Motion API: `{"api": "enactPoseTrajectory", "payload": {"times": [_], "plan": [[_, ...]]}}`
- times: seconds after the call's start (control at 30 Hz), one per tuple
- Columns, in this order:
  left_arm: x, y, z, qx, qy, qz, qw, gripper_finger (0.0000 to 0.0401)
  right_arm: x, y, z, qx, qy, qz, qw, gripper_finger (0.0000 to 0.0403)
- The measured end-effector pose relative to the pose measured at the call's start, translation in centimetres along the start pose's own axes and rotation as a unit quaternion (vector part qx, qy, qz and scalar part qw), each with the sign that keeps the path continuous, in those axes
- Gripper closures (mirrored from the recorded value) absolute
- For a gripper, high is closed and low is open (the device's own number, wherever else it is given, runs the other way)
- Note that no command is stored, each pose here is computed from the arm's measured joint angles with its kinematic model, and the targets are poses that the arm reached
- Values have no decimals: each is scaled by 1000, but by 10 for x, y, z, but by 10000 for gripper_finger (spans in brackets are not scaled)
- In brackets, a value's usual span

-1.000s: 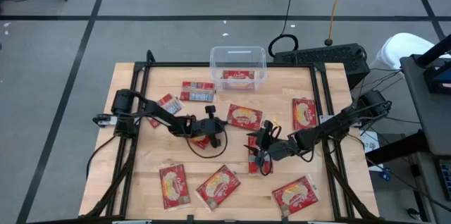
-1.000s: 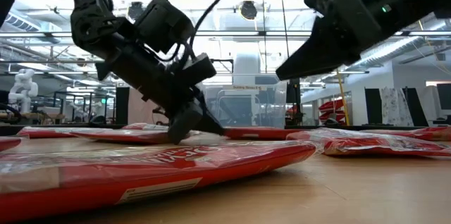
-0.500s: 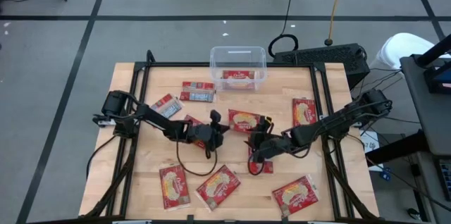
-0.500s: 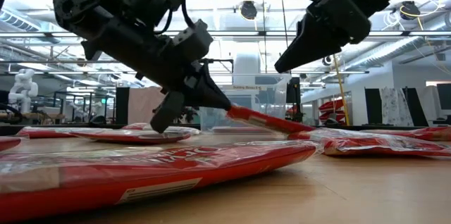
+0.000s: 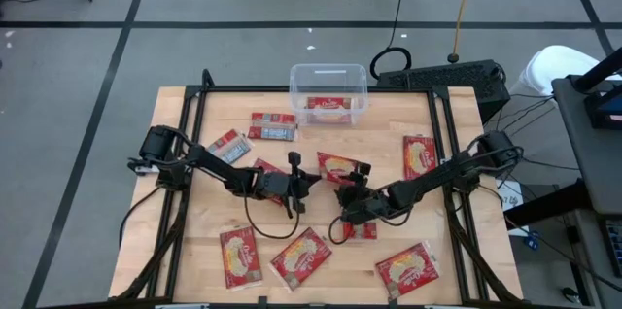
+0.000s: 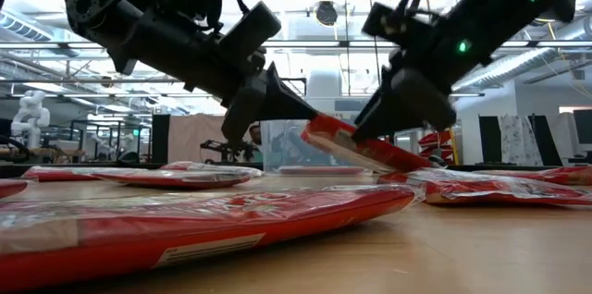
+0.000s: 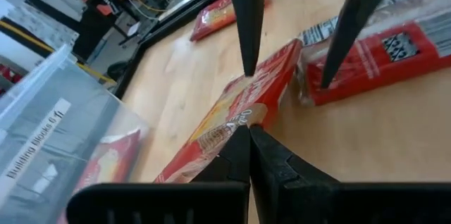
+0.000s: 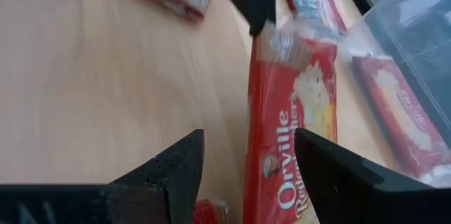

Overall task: Sort popcorn bags into baskets
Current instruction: Put the popcorn bags into the transparent bin

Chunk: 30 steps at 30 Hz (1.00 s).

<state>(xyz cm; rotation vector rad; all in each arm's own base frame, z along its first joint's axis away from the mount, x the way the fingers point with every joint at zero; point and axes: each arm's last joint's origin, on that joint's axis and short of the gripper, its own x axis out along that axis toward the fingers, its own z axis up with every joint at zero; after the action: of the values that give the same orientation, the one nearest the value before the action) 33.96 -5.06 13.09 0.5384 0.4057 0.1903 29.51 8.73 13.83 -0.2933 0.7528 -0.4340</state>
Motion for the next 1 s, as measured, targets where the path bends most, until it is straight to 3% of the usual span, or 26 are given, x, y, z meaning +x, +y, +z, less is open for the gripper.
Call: {"api": "enactPoseTrajectory", "payload": {"times": [0.17,0.27,0.43,0.57,0.8,0.9,1.0], "plan": [[-3,-5,3,-21,-6,-4,1000,400,11,4,-10,4,12,-43,999,198],[-5,-8,7,-35,-19,-5,999,400,12,4,-11,1,8,-70,998,224],[-9,-14,11,-52,-28,-8,998,400,8,1,-4,-12,-5,-63,998,314],[-13,-19,17,-71,-43,-12,996,386,4,0,0,-31,-7,-27,999,387],[-52,-11,56,-126,-88,-33,988,332,-14,-10,10,-59,-21,4,998,368],[-80,-2,73,-135,-99,-51,985,317,-27,-16,16,-100,-31,28,994,370],[-103,12,83,-181,-90,-45,978,315,-42,-19,22,-156,-57,68,984,380]]}}
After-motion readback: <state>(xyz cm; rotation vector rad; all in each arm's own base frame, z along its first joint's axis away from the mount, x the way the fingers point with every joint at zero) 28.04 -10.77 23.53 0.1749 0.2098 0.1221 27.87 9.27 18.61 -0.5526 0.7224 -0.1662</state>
